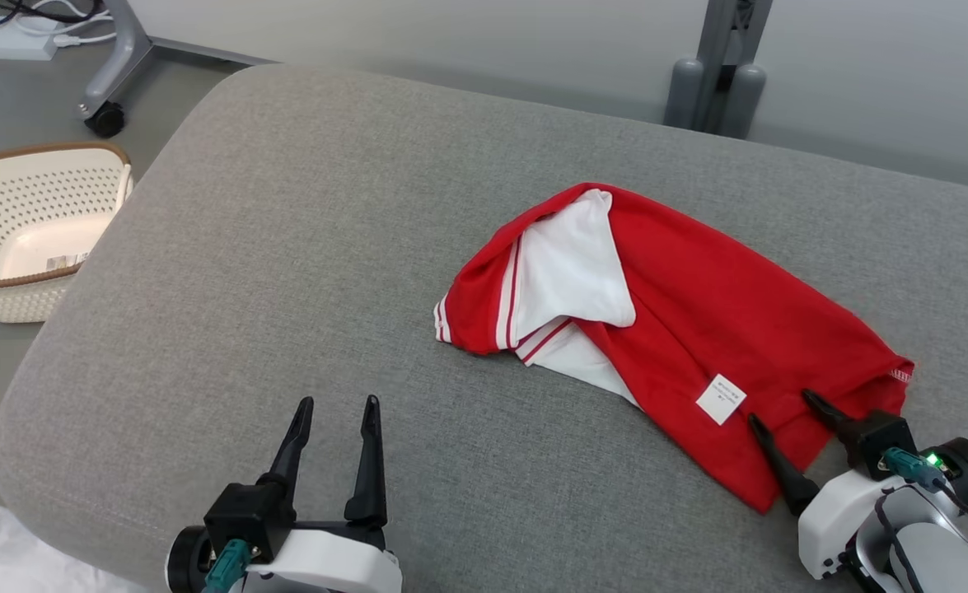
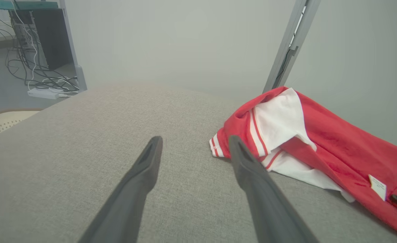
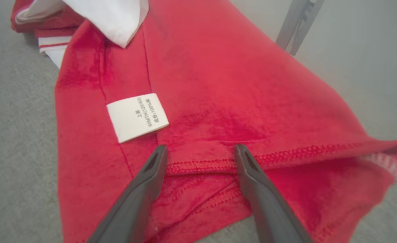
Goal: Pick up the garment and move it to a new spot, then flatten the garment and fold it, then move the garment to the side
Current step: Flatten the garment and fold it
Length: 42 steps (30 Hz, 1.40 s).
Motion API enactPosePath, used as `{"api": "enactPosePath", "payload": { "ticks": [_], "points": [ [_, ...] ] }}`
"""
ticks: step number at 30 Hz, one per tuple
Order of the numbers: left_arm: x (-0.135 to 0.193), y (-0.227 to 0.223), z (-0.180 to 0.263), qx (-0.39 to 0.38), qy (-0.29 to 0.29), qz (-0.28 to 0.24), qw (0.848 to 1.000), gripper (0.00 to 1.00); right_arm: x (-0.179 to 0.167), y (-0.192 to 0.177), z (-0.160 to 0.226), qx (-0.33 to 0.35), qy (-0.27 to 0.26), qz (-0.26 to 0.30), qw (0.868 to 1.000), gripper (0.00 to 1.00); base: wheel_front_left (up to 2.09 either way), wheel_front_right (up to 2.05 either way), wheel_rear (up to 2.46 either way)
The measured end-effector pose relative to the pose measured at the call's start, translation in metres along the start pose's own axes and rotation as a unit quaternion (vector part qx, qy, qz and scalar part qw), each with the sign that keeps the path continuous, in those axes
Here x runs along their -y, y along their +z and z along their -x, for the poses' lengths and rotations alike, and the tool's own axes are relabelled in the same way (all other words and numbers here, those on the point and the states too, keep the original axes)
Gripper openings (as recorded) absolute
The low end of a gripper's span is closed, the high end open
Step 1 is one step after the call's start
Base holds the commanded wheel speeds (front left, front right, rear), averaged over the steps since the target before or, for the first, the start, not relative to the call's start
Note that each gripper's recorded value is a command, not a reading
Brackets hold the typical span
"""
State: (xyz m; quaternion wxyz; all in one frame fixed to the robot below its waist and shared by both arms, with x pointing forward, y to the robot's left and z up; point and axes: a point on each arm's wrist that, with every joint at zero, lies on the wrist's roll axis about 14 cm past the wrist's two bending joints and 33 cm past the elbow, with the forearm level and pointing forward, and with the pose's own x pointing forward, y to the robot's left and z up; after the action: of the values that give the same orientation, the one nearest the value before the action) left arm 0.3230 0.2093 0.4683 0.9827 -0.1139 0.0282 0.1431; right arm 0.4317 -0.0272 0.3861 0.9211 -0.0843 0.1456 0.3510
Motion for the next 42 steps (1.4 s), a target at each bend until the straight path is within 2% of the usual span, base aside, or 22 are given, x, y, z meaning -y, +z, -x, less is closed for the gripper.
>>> {"api": "enactPosePath", "payload": {
  "ticks": [12, 13, 14, 15, 16, 26, 31, 36, 42],
  "points": [
    [-0.009, -0.001, 0.003, -0.002, 0.018, -0.002, 1.000, 1.00, -0.002, -0.018, -0.008, -0.032, 0.001, -0.015, 0.999, 1.00, 0.00, 0.00, 0.00],
    [-0.009, -0.001, 0.003, -0.002, 0.017, -0.002, 1.000, 1.00, -0.003, -0.019, -0.007, -0.034, 0.001, -0.018, 0.999, 0.81, 0.00, 0.00, 0.00],
    [-0.008, -0.001, 0.003, -0.002, 0.016, -0.002, 1.000, 1.00, -0.003, -0.020, -0.007, -0.035, 0.001, -0.020, 0.999, 0.81, 0.00, 0.00, 0.00],
    [-0.007, -0.001, 0.003, -0.002, 0.014, -0.002, 1.000, 1.00, -0.003, -0.020, -0.007, -0.036, 0.000, -0.021, 0.999, 0.25, 0.00, 0.00, 0.00],
    [-0.006, -0.001, 0.003, -0.002, 0.013, -0.001, 1.000, 1.00, -0.003, -0.020, -0.006, -0.037, 0.000, -0.022, 0.999, 0.00, 0.00, 0.00, 0.00],
    [0.002, 0.001, 0.000, 0.003, -0.002, 0.001, 1.000, 1.00, 0.022, -0.016, 0.012, -0.030, -0.045, -0.034, 0.998, 0.00, 0.00, 0.00, 0.00],
    [0.006, 0.004, 0.001, 0.009, -0.015, 0.005, 1.000, 1.00, 0.038, -0.001, 0.024, -0.007, -0.075, -0.036, 0.997, 0.00, 0.00, 0.00, 0.00],
    [0.009, 0.006, 0.006, 0.013, -0.028, 0.008, 0.999, 1.00, 0.046, 0.019, 0.038, 0.020, -0.091, -0.023, 0.995, 0.00, 0.00, 0.00, 0.00],
    [0.017, 0.009, 0.008, 0.020, -0.049, 0.013, 0.999, 1.00, 0.045, 0.023, 0.054, 0.028, -0.099, -0.022, 0.994, 0.00, 0.00, 0.00, 0.00]
  ]
}}
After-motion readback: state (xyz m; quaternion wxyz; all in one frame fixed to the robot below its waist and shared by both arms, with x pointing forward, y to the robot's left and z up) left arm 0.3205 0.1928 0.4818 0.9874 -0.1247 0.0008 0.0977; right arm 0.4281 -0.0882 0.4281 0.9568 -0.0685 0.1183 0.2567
